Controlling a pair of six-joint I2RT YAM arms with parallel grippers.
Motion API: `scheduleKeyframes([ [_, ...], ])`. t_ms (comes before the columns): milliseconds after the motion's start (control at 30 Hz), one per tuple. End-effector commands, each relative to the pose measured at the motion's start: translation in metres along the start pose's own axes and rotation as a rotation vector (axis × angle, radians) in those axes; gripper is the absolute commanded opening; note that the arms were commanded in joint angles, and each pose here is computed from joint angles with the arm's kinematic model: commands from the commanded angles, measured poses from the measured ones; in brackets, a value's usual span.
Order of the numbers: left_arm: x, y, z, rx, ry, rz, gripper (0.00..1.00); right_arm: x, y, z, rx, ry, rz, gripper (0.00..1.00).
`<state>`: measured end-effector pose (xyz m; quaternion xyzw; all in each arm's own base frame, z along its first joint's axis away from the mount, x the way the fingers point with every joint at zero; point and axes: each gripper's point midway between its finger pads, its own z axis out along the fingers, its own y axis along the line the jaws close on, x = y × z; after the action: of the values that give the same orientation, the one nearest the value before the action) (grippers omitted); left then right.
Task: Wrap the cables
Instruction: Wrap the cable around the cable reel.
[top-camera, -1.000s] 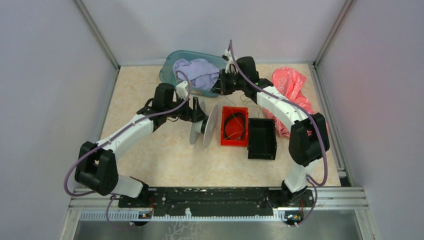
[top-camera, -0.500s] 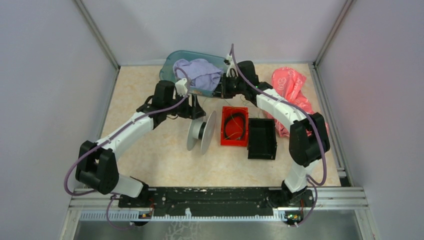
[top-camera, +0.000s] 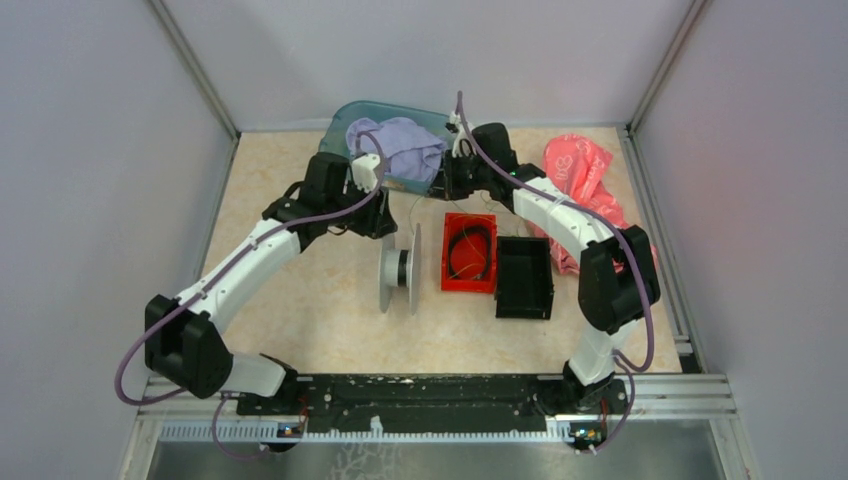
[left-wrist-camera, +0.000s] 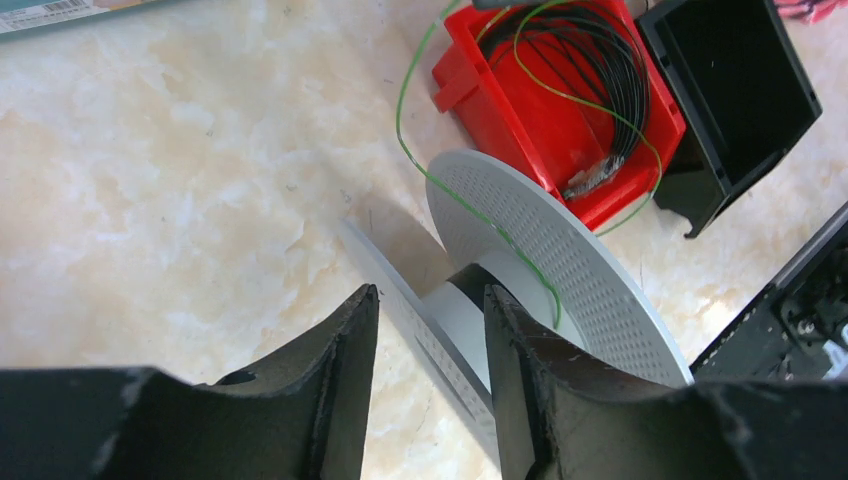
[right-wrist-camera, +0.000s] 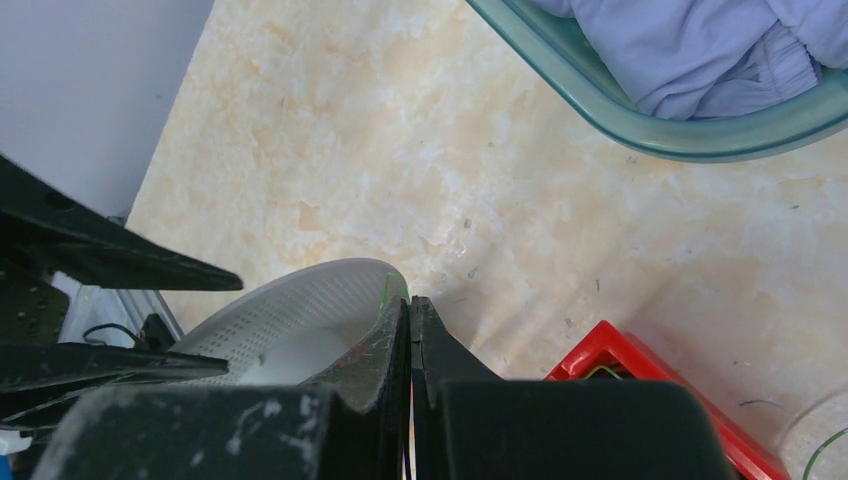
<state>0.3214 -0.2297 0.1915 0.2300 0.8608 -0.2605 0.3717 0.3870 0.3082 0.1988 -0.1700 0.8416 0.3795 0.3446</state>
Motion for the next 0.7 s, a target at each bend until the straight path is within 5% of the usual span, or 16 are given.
scheduleKeyframes([
  [0,0.008,-0.009,-0.025,-0.013,0.055,0.092,0.47,-0.041,0.029,-0.021,-0.037,-0.106,-0.102,0.00],
  [367,0.039,-0.017,-0.033,-0.012,0.200,0.134,0.59,-0.046,0.029,-0.022,-0.034,-0.107,-0.122,0.00],
  [667,0.035,-0.029,-0.031,0.045,0.193,0.112,0.36,-0.047,0.030,-0.022,-0.039,-0.107,-0.134,0.00],
])
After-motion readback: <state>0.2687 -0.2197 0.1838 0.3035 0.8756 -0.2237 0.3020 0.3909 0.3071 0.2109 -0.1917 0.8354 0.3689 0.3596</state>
